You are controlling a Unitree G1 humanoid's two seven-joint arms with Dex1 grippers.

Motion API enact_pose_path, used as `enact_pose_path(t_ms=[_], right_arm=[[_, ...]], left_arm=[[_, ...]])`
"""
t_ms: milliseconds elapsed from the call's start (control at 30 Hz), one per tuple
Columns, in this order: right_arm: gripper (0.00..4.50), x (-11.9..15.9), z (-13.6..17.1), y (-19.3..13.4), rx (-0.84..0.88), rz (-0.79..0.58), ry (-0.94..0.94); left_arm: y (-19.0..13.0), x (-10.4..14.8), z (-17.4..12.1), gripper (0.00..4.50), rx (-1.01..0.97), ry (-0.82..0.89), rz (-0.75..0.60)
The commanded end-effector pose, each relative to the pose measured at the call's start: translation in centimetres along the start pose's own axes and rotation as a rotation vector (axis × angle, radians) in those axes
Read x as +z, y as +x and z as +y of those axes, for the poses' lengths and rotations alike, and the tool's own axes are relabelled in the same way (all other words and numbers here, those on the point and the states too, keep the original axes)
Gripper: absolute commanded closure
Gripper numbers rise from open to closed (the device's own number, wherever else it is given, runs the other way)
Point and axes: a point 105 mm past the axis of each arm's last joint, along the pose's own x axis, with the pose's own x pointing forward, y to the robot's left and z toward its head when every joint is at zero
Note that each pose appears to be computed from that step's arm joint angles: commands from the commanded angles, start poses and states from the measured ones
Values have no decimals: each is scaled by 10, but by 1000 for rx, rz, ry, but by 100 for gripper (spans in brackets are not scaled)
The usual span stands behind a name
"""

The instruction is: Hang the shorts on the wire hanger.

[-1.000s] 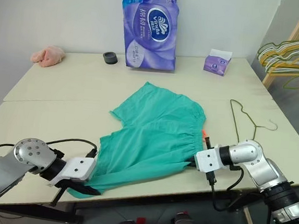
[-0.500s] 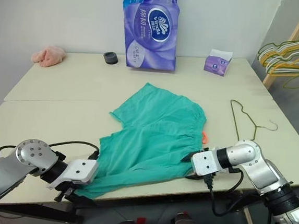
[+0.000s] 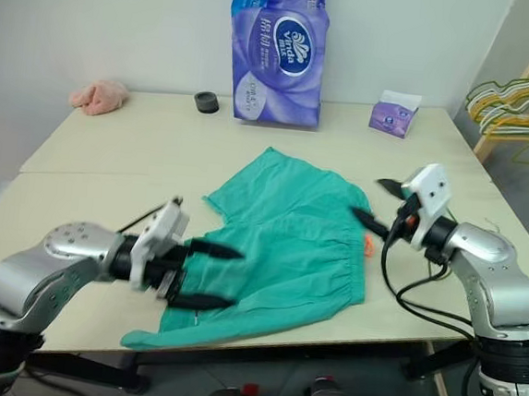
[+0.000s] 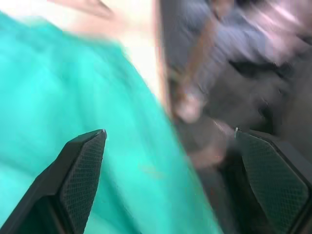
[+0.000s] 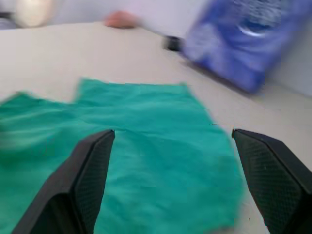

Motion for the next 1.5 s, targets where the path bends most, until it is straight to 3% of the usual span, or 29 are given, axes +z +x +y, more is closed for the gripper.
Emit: enact_pose_path(t_ms=[33, 333, 700, 800, 967, 1133, 1333, 1400, 1500], right_arm=[[40, -32, -46, -15, -325, 135, 25], [40, -103, -86, -18, -531, 385, 209], [40, -143, -106, -16, -579, 568, 362], [102, -151, -102, -19, -564, 615, 379], [276, -162, -98, -21, -563, 673, 342], [442, -160, -104, -20, -625, 644, 376], [449, -123, -109, -1, -596, 511, 351], [449, -107, -111, 5, -569, 459, 271], [449, -59, -105, 19, -468, 321, 5]], left_arm=[[6, 4, 19, 2, 61, 112, 14], [30, 20, 29, 2, -51, 226, -1], [34, 24, 27, 2, -87, 275, 6], [34, 24, 26, 0, -88, 276, 6], [33, 25, 25, 0, -92, 278, 4], [32, 25, 26, 0, -84, 277, 3], [23, 28, 40, 0, 5, 241, -18], [19, 30, 49, 0, 61, 236, -29], [6, 35, 75, 0, 203, 241, -42]])
